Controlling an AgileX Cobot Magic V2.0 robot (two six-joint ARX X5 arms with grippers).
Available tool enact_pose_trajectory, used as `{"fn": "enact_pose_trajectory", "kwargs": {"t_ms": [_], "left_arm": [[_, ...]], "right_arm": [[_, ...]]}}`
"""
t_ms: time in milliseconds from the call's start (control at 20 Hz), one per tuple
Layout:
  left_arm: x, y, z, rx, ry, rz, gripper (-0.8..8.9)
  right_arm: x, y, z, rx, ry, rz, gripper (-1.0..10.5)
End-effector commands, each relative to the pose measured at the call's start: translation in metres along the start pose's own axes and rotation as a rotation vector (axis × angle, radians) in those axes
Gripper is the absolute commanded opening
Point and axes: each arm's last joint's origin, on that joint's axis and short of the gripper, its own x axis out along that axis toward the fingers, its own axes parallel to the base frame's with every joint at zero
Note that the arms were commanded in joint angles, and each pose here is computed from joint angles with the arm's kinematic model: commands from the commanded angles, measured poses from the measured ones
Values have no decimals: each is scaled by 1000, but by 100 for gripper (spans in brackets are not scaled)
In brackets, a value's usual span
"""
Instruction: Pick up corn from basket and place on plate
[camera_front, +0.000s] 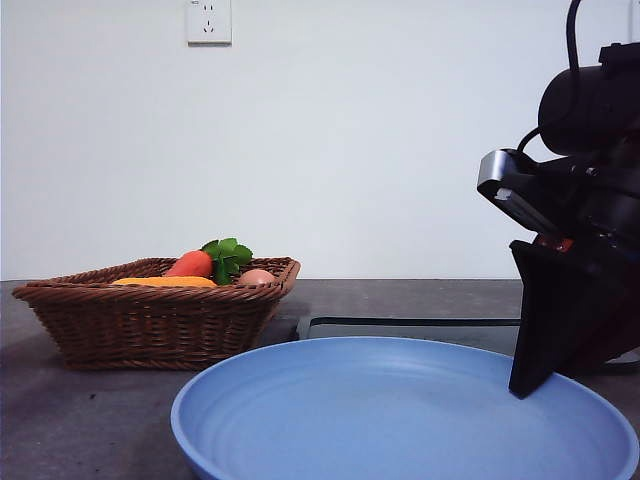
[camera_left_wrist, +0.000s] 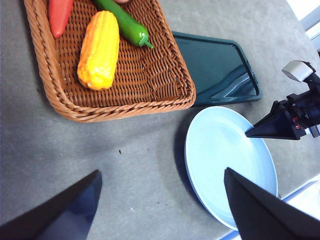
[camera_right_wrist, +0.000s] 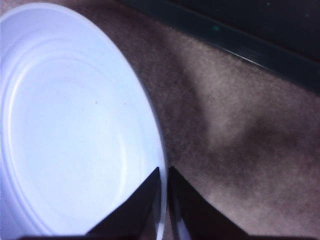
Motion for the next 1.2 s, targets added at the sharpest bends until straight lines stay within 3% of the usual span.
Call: {"fn": "enact_pose_trajectory", "kwargs": {"t_ms": [50, 350, 650, 900, 1200], "left_arm": [[-4, -6, 13, 46, -33, -11, 398], [11, -9, 48, 101, -33, -15, 391], [62, -8, 82, 201, 41, 103, 391], [122, -7, 110, 264, 178, 192, 391], [196, -1, 127, 376, 359, 278, 391]], "right_arm": [[-6, 6, 7, 2, -16, 25, 1], [-47, 31, 1, -34, -57, 45, 1], [-93, 55, -24, -95, -181, 55, 1], [-112, 64, -35, -100, -270, 67, 1], [-116, 65, -38, -93, -284, 66, 1]]}}
